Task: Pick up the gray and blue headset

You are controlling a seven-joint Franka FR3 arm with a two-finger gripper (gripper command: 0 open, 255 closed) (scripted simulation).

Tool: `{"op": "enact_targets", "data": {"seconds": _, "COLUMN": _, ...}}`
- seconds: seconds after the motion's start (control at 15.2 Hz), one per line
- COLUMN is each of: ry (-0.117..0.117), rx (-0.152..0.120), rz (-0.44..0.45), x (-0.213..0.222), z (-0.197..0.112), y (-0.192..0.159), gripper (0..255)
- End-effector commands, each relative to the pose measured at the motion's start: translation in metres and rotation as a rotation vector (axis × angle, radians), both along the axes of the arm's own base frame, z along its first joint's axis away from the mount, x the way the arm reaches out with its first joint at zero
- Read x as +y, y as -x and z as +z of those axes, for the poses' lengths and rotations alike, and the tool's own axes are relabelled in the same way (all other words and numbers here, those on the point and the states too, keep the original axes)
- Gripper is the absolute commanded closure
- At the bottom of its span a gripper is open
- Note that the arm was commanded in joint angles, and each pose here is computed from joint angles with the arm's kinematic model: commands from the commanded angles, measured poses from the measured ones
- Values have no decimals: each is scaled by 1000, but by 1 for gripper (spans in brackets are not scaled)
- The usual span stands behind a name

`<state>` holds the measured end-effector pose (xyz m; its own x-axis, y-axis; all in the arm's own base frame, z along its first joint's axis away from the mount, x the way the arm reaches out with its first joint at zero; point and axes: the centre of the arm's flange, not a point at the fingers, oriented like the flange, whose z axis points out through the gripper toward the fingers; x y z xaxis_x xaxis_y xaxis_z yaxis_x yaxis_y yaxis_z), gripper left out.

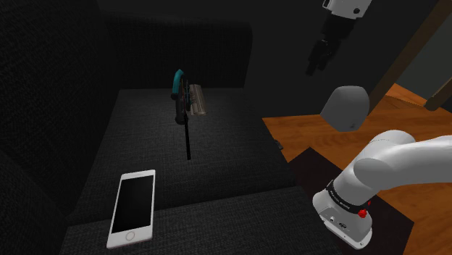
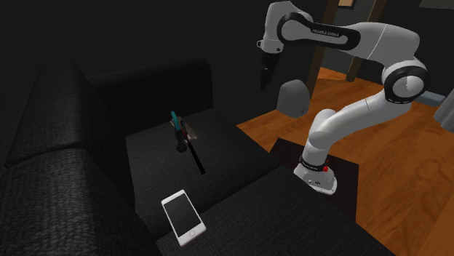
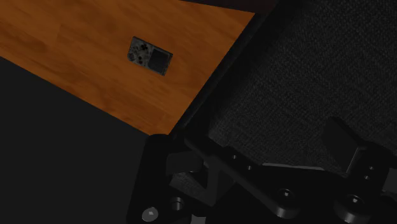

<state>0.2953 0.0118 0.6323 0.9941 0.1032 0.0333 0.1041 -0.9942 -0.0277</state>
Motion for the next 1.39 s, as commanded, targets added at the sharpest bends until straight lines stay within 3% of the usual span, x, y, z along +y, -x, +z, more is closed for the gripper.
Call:
{"op": "enact_targets", "data": {"seconds": 0.0, "ry": 0, "rx": 0, "rz": 0, "x": 0, "z": 0, "y": 0, "gripper": 0}}
{"op": "enact_targets", "data": {"seconds": 0.66, "ry": -14, "rx": 9, "rz": -203, "x": 124, "z": -11, "y": -39, "gripper": 0}}
{"op": "enact_targets", "data": {"seconds": 1.32, "ry": -27, "rx": 18, "rz": -406, "x": 238, "z": -21, "y": -102, "gripper": 0}}
